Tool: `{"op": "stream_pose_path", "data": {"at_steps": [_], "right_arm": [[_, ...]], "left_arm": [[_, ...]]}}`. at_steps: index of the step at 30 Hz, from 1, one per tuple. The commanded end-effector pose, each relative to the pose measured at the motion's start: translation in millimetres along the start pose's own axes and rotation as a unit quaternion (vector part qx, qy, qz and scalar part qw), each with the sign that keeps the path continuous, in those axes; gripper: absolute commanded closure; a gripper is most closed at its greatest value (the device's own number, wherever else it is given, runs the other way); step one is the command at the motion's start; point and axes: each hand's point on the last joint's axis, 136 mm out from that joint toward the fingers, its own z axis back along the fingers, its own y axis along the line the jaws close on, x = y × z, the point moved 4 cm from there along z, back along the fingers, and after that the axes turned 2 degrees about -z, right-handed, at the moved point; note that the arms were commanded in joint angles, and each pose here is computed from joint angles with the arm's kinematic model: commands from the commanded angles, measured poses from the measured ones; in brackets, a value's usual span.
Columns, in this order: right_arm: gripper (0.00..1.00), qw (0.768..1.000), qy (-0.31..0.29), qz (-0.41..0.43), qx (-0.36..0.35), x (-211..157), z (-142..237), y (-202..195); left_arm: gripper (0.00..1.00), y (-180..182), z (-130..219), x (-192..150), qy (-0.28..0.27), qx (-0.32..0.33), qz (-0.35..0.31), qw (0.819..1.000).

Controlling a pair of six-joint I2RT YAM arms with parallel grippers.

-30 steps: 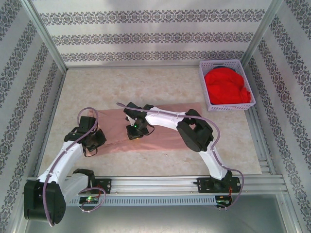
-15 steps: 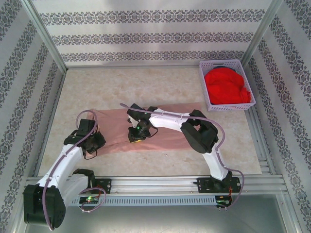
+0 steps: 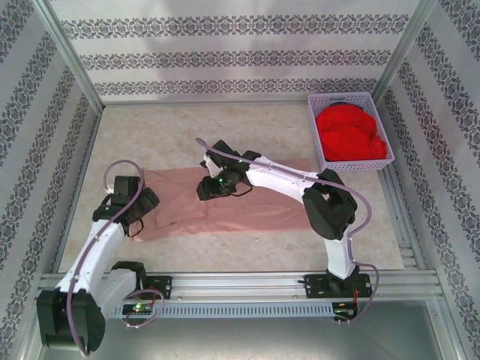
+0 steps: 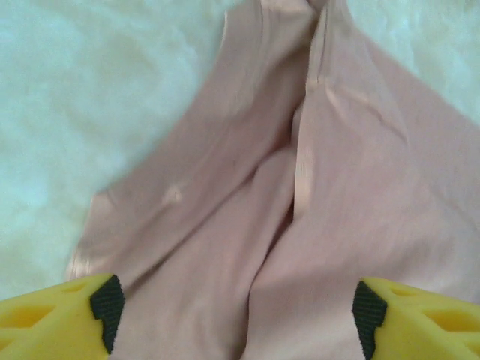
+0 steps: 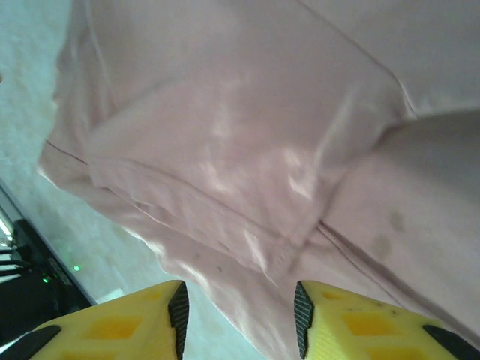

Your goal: Fold the inside-out t-shirt

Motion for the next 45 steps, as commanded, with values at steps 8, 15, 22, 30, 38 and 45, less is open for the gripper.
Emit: {"op": "stream_pose_path", "data": {"at_steps": [8,15,22,30,38,45], "right_arm": [[0.42,0.996,-0.039,0.065,0.045,19.7,-9.5,-1.7],[0.40,0.997,-0.069,0.034,0.027,40.0,15.1,-50.8],[0.40,0.993,-0.083,-0.055,-0.056,23.2,58.9,-147.8],[0.41,0.969,-0.063,-0.198,-0.134,3.2,74.6,-238.5],[0.42,0.948,-0.073,-0.247,-0.185,9.5,97.3,-281.5],[0.42,0.953,-0.124,-0.219,-0.168,43.2,126.1,-271.0]], "left_arm": [[0.05,-16.8,-48.7,38.9,0.052,-0.044,0.011,0.998],[0.06,-42.0,-43.2,44.3,0.064,-0.034,-0.048,0.996],[0.06,-92.0,-43.5,13.8,0.093,-0.069,-0.140,0.983],[0.07,-104.4,-81.6,-8.5,0.155,-0.085,-0.148,0.973],[0.07,-137.7,-114.5,2.9,0.161,-0.109,-0.167,0.967],[0.06,-171.1,-118.5,46.7,0.120,-0.112,-0.199,0.966]]}}
